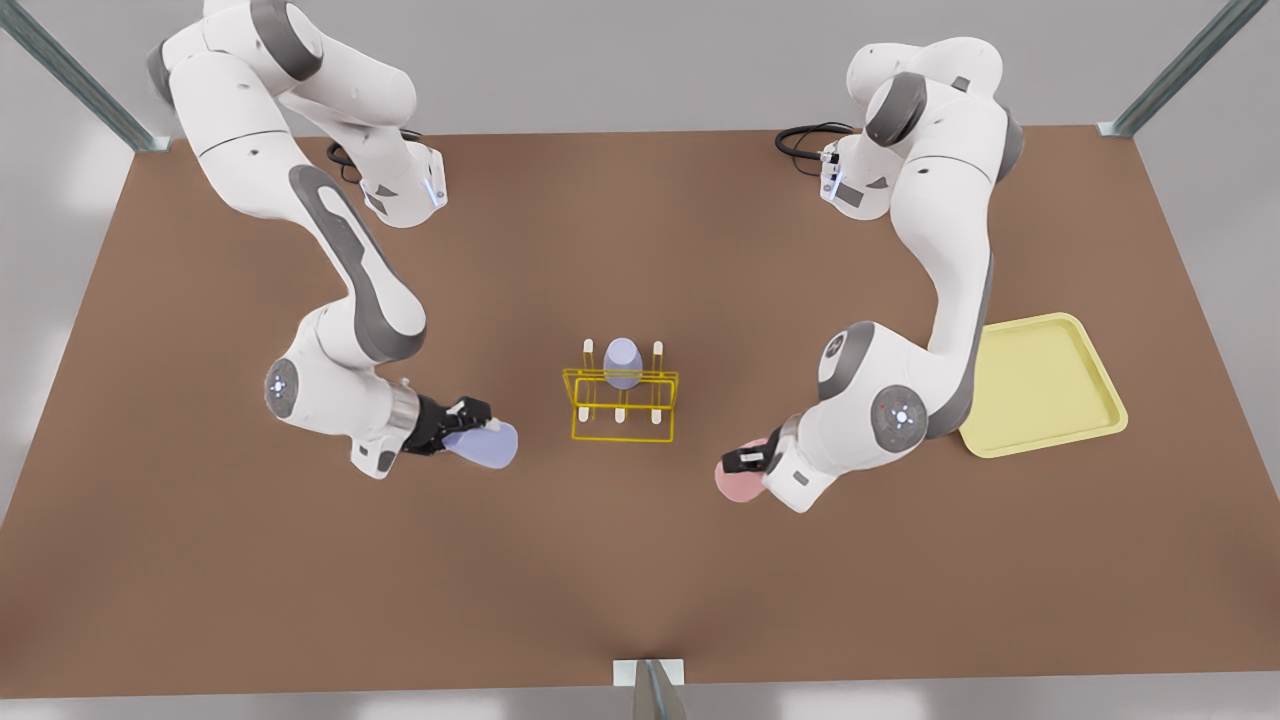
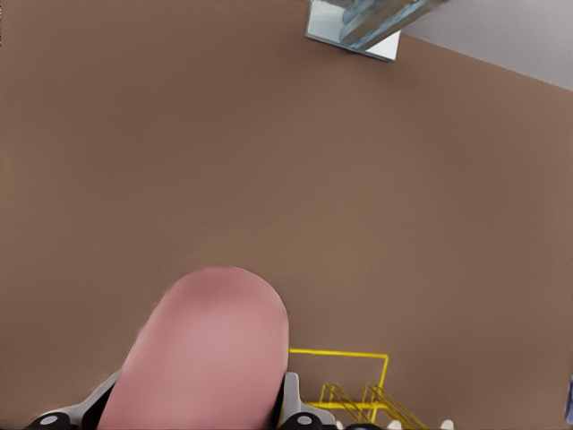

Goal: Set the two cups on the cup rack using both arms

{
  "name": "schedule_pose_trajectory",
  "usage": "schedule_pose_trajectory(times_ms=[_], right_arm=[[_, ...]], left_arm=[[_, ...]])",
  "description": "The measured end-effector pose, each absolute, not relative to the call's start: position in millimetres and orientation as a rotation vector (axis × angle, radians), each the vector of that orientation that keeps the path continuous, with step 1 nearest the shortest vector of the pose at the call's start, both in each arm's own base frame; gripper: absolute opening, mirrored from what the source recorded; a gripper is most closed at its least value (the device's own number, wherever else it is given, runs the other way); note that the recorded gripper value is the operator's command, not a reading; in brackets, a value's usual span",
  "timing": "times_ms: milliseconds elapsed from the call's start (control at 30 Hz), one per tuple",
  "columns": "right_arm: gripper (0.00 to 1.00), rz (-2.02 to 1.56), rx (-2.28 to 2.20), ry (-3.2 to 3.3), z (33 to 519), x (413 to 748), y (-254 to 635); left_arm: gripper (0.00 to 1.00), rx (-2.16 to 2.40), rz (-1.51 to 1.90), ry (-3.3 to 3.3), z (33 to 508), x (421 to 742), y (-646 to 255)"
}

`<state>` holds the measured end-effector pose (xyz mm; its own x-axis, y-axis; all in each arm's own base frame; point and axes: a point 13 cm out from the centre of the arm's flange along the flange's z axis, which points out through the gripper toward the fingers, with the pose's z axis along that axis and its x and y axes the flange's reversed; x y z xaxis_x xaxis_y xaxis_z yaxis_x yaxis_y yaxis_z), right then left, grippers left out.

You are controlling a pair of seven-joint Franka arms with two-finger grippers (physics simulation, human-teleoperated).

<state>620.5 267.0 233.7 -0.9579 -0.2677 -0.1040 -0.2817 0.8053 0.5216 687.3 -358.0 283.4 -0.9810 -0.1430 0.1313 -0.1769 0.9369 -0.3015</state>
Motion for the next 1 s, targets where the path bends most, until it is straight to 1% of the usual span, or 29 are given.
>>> schedule_pose_trajectory(times_ms=[67, 133, 233, 400, 600, 667, 833, 867, 900, 1000], right_arm=[[0.86, 0.940, -0.444, 2.948, 238.3, 615.3, 299.1], [0.86, 1.002, -0.438, 2.938, 241.8, 609.9, 325.2], [0.86, 1.055, -0.429, 2.929, 244.8, 604.6, 348.0], [0.86, 1.094, -0.425, 2.931, 241.6, 599.4, 366.7], [0.86, 1.098, -0.429, 2.948, 235.0, 592.7, 372.5], [0.86, 1.097, -0.431, 2.954, 233.1, 591.0, 373.6], [0.86, 1.113, -0.428, 2.984, 211.2, 586.2, 377.7], [0.87, 1.112, -0.428, 2.988, 208.4, 585.7, 377.6], [1.00, 1.113, -0.429, 2.992, 205.6, 585.1, 378.1], [1.00, 1.111, -0.430, 2.994, 203.1, 585.3, 379.1]], left_arm=[[0.84, 0.298, 0.491, -2.957, 282.2, 675.2, -383.8], [0.84, 0.311, 0.478, -2.932, 273.6, 654.7, -420.6], [0.84, 0.355, 0.471, -2.911, 268.9, 633.9, -458.5], [0.85, 0.500, 0.472, -2.878, 261.9, 628.2, -476.4], [0.85, 0.571, 0.384, -2.825, 253.9, 598.6, -495.1], [0.86, 0.600, 0.350, -2.805, 238.8, 593.3, -497.6], [0.86, 0.672, 0.283, -2.801, 218.9, 593.1, -492.6], [0.89, 0.686, 0.275, -2.801, 218.2, 593.8, -491.0], [1.00, 0.699, 0.268, -2.800, 217.7, 594.4, -489.6], [1.00, 0.730, 0.253, -2.795, 216.9, 594.1, -488.4]])
